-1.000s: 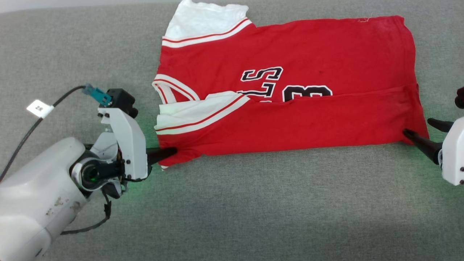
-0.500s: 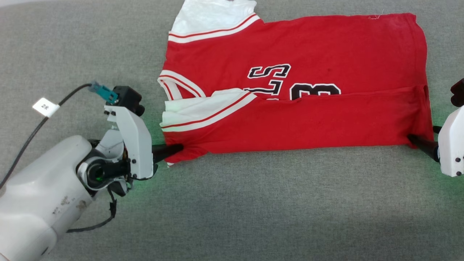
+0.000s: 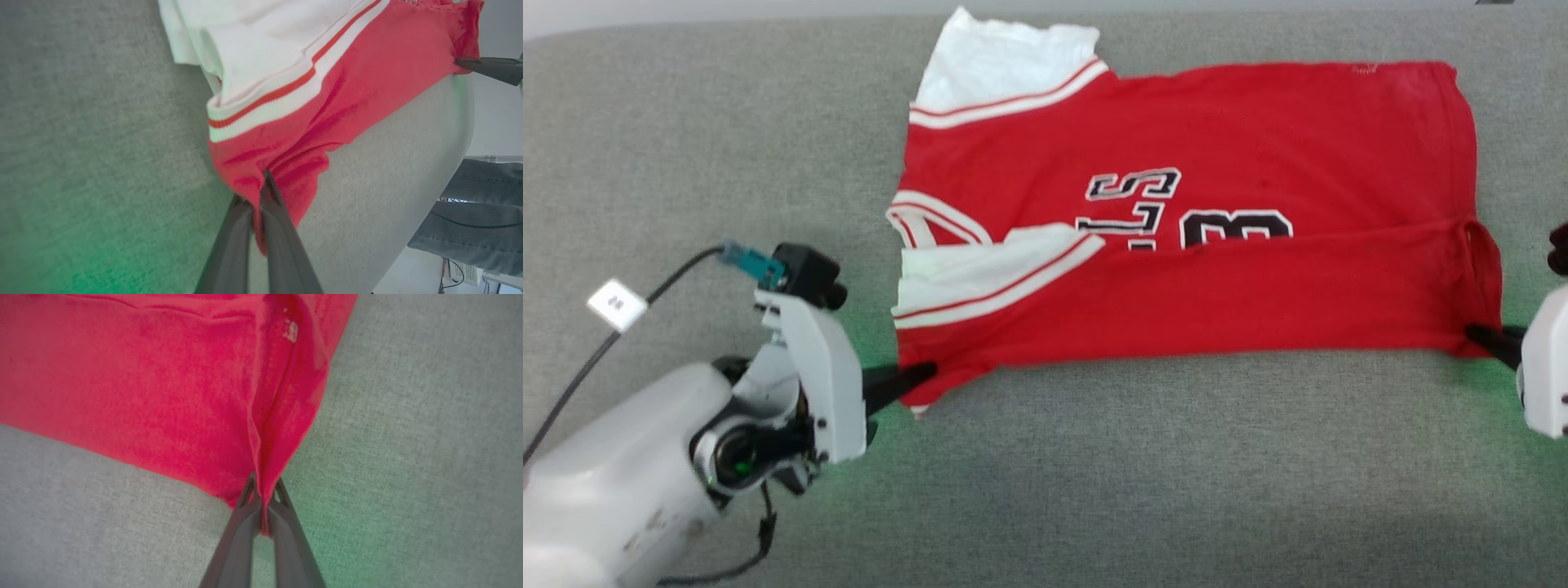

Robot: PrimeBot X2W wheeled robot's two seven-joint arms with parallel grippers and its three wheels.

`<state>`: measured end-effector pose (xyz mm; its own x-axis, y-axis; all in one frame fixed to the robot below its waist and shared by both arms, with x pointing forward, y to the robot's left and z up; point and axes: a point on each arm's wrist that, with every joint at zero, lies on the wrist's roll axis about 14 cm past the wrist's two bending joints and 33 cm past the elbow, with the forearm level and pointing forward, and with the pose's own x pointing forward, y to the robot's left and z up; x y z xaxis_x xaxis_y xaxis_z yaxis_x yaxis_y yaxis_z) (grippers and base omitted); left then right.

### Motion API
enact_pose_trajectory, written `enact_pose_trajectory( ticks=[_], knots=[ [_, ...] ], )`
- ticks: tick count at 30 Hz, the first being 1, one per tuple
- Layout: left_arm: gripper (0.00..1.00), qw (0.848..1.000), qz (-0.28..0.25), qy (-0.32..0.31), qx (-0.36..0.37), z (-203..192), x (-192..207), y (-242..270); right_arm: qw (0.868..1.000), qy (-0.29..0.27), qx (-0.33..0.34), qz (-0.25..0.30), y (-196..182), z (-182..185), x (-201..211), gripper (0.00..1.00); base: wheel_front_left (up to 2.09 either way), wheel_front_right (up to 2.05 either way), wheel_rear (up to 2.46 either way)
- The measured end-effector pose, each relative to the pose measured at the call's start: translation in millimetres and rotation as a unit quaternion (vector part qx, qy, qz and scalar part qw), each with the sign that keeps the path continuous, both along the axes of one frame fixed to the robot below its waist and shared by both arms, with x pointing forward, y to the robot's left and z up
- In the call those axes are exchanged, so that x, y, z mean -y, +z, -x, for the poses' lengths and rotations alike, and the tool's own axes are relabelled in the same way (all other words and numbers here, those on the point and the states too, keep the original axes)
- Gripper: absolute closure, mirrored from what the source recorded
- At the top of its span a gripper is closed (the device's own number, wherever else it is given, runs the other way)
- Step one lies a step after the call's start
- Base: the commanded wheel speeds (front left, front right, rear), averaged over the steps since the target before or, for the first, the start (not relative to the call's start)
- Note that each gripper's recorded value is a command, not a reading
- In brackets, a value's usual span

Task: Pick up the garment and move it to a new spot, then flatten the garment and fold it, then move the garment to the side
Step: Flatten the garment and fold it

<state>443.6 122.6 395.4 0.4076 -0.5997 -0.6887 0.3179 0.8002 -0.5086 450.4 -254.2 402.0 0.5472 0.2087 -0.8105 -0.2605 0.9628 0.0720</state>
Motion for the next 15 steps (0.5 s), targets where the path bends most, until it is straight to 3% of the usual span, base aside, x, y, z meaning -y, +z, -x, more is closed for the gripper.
enact_pose_trajectory(
  ticks=[15],
  knots=[
    [1.00,1.000,-0.010,-0.002,0.015,57,-10,19,0.999,0.009,-0.029,-0.023,-3,64,5,1.00,0.00,0.00,0.00]
  ],
)
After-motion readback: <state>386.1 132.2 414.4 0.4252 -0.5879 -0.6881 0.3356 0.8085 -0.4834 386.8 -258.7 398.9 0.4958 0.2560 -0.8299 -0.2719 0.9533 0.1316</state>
